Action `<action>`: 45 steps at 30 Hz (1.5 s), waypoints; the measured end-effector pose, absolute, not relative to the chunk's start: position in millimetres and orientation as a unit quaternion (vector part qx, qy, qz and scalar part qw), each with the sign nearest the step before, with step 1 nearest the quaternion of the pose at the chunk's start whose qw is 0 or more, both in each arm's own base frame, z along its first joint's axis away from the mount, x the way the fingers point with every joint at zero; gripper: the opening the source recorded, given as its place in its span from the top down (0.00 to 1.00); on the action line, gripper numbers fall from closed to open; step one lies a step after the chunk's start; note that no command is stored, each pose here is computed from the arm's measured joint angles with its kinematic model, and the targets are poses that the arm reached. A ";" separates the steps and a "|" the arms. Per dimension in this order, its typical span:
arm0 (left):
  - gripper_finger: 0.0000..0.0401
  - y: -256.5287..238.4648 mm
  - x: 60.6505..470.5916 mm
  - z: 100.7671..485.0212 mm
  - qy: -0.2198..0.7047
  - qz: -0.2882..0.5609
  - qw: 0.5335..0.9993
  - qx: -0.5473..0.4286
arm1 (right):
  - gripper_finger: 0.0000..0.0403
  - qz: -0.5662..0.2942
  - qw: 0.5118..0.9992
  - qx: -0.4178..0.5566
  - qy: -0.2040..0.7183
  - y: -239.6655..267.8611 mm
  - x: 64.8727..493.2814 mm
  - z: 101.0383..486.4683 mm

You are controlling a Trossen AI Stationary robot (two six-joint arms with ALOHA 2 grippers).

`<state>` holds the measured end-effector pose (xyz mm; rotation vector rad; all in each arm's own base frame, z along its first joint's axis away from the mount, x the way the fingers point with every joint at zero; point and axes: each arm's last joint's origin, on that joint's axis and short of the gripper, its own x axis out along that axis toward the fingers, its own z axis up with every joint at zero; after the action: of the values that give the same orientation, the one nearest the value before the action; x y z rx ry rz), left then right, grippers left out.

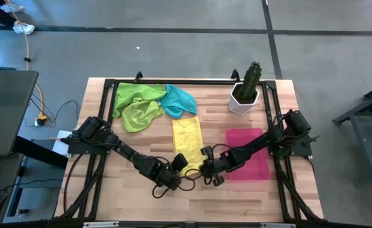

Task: Roll microfiber towels into tight, uniform cylinder then place into a basket
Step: Roll the yellow microfiber towel

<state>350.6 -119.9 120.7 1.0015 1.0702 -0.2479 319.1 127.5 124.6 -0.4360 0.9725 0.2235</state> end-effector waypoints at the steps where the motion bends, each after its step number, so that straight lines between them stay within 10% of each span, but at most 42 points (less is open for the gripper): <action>1: 0.61 -119.0 351.3 120.5 0.487 -0.110 0.739 0.452 | 1.00 0.106 0.855 -0.207 0.463 127.5 319.1 124.6; 14: 0.98 -120.8 350.2 117.4 0.508 -0.033 0.812 0.284 | 1.00 0.107 0.857 -0.207 0.460 127.6 319.7 125.1; 34: 0.98 -128.5 346.3 133.6 0.506 0.037 0.862 0.004 | 1.00 0.181 0.868 0.041 0.462 97.6 337.5 130.6; 45: 0.98 -130.3 337.8 135.1 0.526 0.006 0.843 0.113 | 0.86 0.193 0.866 -0.057 0.457 96.4 335.5 129.0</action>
<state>337.8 -130.3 135.1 0.2383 1.1099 0.0130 335.5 96.4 129.0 -0.1204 0.9579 0.4034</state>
